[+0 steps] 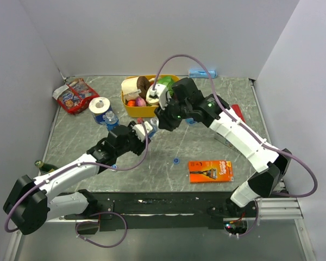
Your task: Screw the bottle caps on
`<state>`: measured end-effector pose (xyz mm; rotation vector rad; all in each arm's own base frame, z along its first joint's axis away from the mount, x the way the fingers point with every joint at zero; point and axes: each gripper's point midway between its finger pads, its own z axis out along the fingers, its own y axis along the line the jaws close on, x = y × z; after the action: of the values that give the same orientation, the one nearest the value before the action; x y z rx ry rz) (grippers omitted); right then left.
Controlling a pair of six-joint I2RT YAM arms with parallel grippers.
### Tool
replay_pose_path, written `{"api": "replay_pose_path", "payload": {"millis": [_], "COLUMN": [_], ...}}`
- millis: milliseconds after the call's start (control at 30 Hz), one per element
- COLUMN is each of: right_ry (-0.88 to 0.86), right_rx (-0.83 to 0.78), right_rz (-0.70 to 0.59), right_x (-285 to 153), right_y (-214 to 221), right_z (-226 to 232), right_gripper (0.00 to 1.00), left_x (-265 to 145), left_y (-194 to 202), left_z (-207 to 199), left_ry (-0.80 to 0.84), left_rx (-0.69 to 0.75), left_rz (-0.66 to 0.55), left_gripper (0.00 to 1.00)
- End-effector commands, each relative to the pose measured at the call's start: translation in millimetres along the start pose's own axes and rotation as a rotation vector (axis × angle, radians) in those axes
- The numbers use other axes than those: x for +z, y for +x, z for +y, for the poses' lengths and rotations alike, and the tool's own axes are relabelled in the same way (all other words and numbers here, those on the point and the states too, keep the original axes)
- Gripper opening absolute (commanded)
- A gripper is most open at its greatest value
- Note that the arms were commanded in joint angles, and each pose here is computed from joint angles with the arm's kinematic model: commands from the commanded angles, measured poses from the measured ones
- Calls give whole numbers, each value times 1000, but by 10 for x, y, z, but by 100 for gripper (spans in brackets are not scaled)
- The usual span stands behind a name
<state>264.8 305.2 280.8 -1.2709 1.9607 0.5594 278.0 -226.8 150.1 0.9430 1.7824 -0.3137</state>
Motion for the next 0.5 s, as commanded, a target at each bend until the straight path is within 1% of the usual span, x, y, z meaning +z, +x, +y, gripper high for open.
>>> {"api": "replay_pose_path", "payload": {"millis": [0,33,67,100,133,167,200,233,267,300,367,400,467], "right_ry": [-148,-154,-158,-149,-138,-133,-111,-92,-72,-36,-29,-28,-12], "right_rx": [265,254,238,176,152,134,88,77,60,22,-23,-70,-102], "right_rz": [56,24,9,-38,-48,-45,-75,-89,-93,-78,-49,-27,-15], "right_x": [-147,-225,-323,-492,-578,-655,-769,-822,-842,-840,-797,-726,-670], "right_y": [130,45,-6,-156,-188,-184,-227,-215,-180,-66,112,311,505], "right_z": [255,238,235,219,188,191,158,104,74,23,11,19,13], "right_gripper": [47,63,70,73,75,75,73,69,69,68,66,65,65], "left_x": [-52,-48,-39,-34,-33,-29,-25,-25,-21,-19,-35,-47,-111], "left_y": [-633,-597,-563,-544,-486,-479,-465,-450,-449,-455,-491,-524,-668], "left_z": [342,323,281,246,213,123,84,51,30,-1,-32,-83,-74], "left_ry": [-142,-132,-108,-86,-66,-13,9,25,37,57,82,113,119], "left_rx": [-102,-98,-92,-85,-76,-67,-63,-64,-69,-75,-93,-95,-101], "left_rz": [-171,-153,-138,-129,-108,-109,-104,-100,-98,-97,-95,-102,-142], "left_gripper": [1,1,1,1,1,1,1,1,1,1,1,1,1]}}
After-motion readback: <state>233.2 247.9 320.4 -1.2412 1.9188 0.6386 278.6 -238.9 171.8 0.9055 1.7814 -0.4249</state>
